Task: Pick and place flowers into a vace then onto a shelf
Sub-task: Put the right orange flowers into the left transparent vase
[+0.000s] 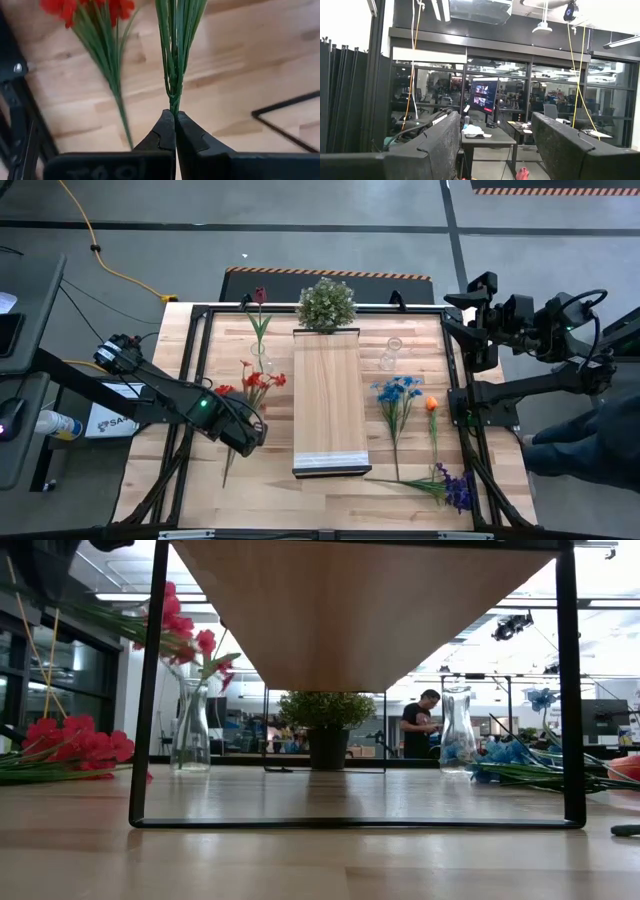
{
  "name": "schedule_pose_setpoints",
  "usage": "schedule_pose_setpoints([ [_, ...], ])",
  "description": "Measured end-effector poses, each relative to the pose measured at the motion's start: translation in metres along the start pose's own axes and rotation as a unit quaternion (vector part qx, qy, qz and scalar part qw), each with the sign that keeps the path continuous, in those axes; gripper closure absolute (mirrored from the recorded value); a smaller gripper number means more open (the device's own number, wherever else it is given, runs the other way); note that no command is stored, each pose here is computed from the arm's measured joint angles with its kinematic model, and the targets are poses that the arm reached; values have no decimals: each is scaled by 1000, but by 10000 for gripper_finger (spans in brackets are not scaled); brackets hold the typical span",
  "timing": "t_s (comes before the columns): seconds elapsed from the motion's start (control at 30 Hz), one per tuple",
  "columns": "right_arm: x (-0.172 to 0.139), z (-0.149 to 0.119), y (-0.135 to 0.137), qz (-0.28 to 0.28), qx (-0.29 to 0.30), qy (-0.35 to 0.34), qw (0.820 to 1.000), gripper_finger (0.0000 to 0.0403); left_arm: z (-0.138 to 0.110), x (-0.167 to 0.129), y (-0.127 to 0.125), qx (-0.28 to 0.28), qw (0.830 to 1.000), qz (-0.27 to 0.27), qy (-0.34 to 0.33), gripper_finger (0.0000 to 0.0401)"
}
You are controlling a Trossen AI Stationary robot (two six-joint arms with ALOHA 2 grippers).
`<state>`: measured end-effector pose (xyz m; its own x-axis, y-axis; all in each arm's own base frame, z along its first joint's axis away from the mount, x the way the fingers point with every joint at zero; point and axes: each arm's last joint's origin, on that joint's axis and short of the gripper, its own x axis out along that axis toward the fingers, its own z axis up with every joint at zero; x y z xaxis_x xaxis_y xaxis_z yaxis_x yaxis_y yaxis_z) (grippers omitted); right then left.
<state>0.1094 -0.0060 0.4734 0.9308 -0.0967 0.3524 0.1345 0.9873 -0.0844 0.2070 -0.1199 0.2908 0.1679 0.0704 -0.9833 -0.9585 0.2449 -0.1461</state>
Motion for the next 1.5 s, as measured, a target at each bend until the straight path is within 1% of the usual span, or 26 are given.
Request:
schedule_pose_setpoints([
  [0.2,0,0,0,0,0,0,1000,167,-5,-1,2,0,1000,-8,-25,371],
  [0.37,0,0,0,0,0,0,1000,167,-10,-9,5,-15,997,-24,-75,371],
  [0.57,0,0,0,0,0,0,1000,167,-12,-33,10,-28,985,-59,-159,371],
  [0.73,0,0,0,0,0,2,1000,167,-10,-44,11,-26,970,-91,-222,371],
  [0.83,0,0,0,0,0,1,1000,167,-8,-46,10,-23,958,-109,-262,371],
  [1.0,0,0,0,0,0,2,1000,167,-4,-48,8,-16,933,-140,-330,371],
  [1.17,0,0,0,0,0,1,1000,167,-1,-51,7,1,903,-167,-397,371],
  [1.33,0,0,0,0,0,2,1000,167,1,-55,6,21,871,-184,-455,371],
  [1.5,0,0,0,0,0,2,1000,167,2,-57,5,45,849,-188,-492,371],
])
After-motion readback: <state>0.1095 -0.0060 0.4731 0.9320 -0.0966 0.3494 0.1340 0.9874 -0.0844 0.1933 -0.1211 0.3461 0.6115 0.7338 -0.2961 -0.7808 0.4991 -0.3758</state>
